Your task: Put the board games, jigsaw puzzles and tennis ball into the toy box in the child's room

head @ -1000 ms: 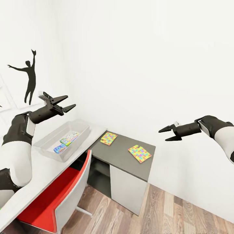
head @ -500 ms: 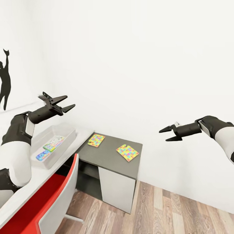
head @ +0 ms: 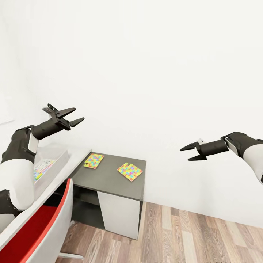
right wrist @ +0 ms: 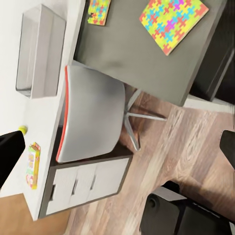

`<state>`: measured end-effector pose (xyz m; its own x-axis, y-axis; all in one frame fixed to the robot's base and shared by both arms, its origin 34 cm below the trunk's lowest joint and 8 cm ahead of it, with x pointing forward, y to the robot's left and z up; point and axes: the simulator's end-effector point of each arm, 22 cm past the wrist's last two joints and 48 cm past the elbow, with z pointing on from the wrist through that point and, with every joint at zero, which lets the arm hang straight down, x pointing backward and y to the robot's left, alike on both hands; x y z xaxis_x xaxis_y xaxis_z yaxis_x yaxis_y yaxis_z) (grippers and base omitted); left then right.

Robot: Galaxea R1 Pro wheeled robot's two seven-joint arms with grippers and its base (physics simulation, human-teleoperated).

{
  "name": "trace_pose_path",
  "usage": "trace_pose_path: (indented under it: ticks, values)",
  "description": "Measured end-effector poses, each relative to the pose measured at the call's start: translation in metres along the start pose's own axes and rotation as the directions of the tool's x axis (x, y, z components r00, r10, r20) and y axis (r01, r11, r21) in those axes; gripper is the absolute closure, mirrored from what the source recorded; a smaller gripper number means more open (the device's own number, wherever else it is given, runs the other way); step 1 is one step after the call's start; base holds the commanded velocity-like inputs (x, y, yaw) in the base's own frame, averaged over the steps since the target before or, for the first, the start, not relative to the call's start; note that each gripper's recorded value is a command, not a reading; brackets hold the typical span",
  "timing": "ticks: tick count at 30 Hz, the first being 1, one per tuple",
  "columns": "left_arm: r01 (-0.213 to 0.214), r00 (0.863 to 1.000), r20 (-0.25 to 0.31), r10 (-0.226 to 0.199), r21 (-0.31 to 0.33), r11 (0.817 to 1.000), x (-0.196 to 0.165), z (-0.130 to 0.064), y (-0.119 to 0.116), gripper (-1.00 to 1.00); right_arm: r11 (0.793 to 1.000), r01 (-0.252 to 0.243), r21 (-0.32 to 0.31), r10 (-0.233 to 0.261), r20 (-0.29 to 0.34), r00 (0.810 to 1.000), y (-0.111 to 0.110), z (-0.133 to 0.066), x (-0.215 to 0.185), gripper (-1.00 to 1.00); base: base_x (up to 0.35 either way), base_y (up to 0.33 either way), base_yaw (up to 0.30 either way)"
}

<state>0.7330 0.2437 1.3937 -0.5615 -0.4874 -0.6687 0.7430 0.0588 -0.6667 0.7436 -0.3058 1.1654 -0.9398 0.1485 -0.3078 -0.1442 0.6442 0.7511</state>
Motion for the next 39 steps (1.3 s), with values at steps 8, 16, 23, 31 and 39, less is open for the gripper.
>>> trace_pose_path:
  ticks: [8,16,23,31,39]
  values:
    - [-0.007,1.0,-0.001,0.007,-0.012,1.0,-0.001,-0.004,0.0,-1.0,0.999,0.006,0.04,-0.007,0.007,1.0,-0.018,-0.005,0.005,-1.0,0.0,0.0,-0.274]
    - [-0.015,1.0,-0.001,0.015,-0.028,0.999,-0.004,-0.011,0.0,-1.0,0.996,0.004,0.085,-0.003,-0.009,1.0,-0.042,0.001,0.021,-1.0,0.0,0.0,-0.274]
    - [-0.037,0.999,-0.001,0.037,-0.042,0.998,-0.006,-0.017,0.0,-1.0,0.988,-0.015,0.155,0.024,-0.055,0.998,-0.086,0.019,0.057,-1.0,0.0,0.0,-0.274]
    - [-0.046,0.999,-0.011,0.045,-0.069,0.997,0.007,-0.024,0.012,-1.0,0.971,-0.011,0.238,0.023,-0.051,0.998,-0.14,0.04,0.094,-1.0,0.0,0.0,-0.274]
    - [-0.072,0.996,-0.065,0.061,-0.177,0.982,0.031,-0.036,0.045,-1.0,0.94,-0.092,0.329,0.078,0.054,0.995,-0.205,0.061,0.134,-1.0,0.0,0.0,-0.203]
